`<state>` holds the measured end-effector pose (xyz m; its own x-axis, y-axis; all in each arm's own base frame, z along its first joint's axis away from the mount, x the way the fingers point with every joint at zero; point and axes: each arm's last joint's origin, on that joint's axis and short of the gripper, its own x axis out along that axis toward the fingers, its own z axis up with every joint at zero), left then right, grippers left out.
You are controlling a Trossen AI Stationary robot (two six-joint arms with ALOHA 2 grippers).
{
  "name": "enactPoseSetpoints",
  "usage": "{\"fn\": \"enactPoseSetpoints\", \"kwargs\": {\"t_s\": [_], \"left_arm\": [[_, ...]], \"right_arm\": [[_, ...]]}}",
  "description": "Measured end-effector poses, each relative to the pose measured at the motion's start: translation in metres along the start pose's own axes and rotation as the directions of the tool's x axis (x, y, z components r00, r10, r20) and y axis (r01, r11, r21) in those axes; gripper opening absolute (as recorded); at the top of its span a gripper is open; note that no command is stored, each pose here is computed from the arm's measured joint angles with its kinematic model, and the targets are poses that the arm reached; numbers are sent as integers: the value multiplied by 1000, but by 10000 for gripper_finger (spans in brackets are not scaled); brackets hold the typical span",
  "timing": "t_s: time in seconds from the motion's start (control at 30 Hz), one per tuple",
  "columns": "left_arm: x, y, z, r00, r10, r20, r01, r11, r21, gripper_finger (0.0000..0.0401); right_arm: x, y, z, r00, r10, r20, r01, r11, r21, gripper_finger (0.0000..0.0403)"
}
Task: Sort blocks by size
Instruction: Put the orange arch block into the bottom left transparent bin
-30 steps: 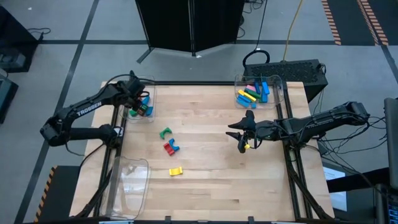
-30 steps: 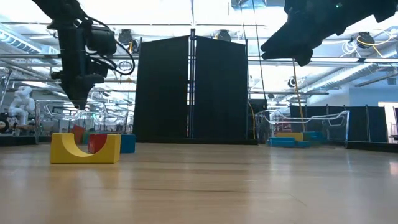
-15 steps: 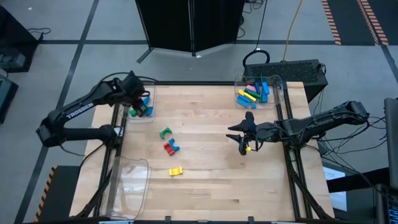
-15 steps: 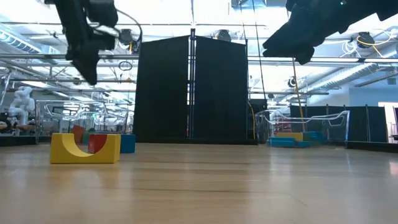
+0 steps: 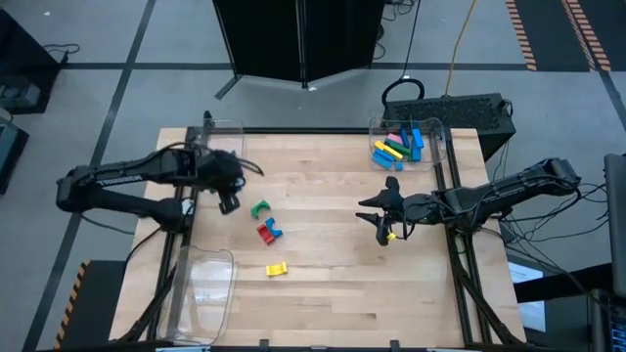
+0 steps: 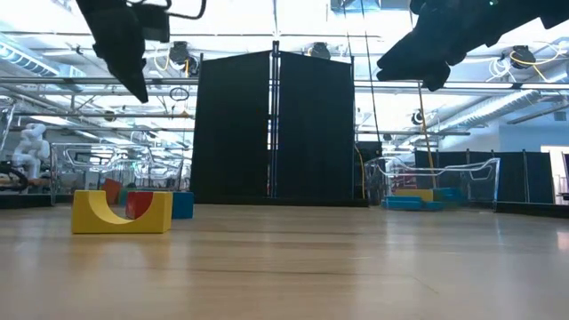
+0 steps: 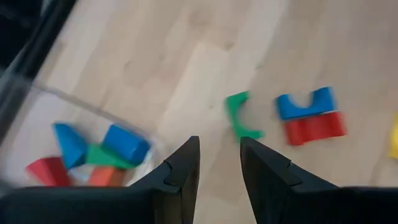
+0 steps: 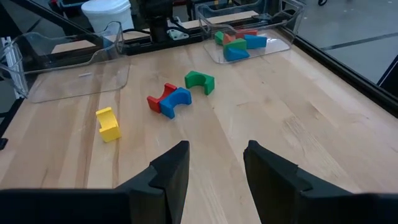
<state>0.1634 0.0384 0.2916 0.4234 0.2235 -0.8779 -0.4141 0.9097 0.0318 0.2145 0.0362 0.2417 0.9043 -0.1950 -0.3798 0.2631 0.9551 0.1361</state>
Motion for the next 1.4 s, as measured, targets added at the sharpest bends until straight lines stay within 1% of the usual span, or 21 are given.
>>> {"fn": "enactPoseSetpoints", "kwargs": {"t_s": [0.17,0.3,0.43,0.63,0.77,0.9,1.07,1.17,1.3,1.4], "left_arm": [[0,-26,2,996,-79,44,78,997,25,118],[5,-49,3,990,-135,45,132,990,56,118],[15,-72,3,986,-166,5,165,982,89,118],[39,-108,1,981,-185,-58,191,971,144,118],[58,-127,1,984,-166,-63,174,972,160,118],[79,-137,0,987,-123,-106,138,979,152,118],[101,-144,-5,979,-79,-189,127,957,259,119],[111,-147,-8,973,-59,-222,126,945,301,119],[120,-149,-10,969,-39,-244,114,946,302,119],[125,-149,-10,969,-20,-246,87,960,265,119]], "right_arm": [[0,0,0,1000,0,0,0,1000,0,148],[0,0,0,1000,0,0,0,1000,5,148],[0,0,0,1000,0,0,0,1000,8,148],[4,1,-3,1000,-5,-15,5,1000,9,148],[11,3,-6,1000,-9,-29,9,1000,2,148],[16,4,-10,998,-17,-53,17,1000,6,148],[18,4,-12,998,-20,-63,20,1000,6,148],[18,4,-12,998,-20,-62,20,1000,6,148],[18,4,-12,998,-20,-62,20,1000,6,148],[18,4,-12,998,-20,-62,20,1000,6,148]]}}
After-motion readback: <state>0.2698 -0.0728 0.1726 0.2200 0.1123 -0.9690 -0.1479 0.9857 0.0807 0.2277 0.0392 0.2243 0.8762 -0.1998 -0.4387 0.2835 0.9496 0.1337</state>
